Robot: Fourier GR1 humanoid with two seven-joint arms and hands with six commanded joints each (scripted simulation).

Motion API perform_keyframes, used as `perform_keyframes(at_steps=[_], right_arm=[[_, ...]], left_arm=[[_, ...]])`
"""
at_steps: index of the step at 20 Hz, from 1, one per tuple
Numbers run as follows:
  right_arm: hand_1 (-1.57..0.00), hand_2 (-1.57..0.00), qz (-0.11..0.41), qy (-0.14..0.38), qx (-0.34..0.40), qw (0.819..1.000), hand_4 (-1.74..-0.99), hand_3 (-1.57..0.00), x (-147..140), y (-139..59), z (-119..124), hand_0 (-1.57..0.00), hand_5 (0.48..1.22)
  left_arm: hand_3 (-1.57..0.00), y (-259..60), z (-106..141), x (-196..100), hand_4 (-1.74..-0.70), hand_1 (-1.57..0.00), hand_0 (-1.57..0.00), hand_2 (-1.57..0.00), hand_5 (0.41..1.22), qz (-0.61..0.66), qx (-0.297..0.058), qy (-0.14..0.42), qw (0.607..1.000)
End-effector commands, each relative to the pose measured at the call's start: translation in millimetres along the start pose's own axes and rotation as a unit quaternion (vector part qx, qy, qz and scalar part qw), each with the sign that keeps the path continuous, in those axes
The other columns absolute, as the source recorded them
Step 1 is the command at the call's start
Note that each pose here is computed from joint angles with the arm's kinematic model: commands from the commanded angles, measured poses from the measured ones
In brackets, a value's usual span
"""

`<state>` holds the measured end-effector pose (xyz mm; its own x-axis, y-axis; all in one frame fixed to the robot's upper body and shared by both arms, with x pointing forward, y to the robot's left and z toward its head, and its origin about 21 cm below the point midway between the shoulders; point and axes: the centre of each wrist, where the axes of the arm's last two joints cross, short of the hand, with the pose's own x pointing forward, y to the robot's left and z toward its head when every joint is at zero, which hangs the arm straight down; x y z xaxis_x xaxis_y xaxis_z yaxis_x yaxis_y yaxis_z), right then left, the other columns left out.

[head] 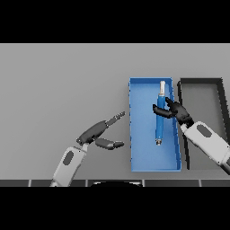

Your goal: Pick up the blue pipe and place it into the blue bin.

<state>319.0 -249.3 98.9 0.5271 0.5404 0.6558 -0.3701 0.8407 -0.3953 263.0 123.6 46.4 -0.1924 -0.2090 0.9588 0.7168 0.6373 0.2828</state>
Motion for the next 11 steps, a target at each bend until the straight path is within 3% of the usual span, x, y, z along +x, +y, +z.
perform_keyframes(at_steps=[1, 11], right_arm=[[-0.02, -0.02, 0.003, 0.001, -0.002, 1.0, -1.036, -0.01, -0.2, -0.1, -1.4, -0.03, 0.713], [-0.01, -0.01, 0.021, 0.003, 0.012, 1.0, -1.022, 0.0, 1.3, 2.6, -2.2, -0.01, 0.643]], left_arm=[[0.0, 0.9, -0.3, 0.4, -0.89, 0.0, 0.0, 0.0, 0.429, -0.001, 0.002, 0.0, 1.0], [0.0, 3.3, 0.2, 2.1, -0.88, 0.0, 0.0, 0.0, 0.431, -0.004, 0.005, 0.003, 1.0]])
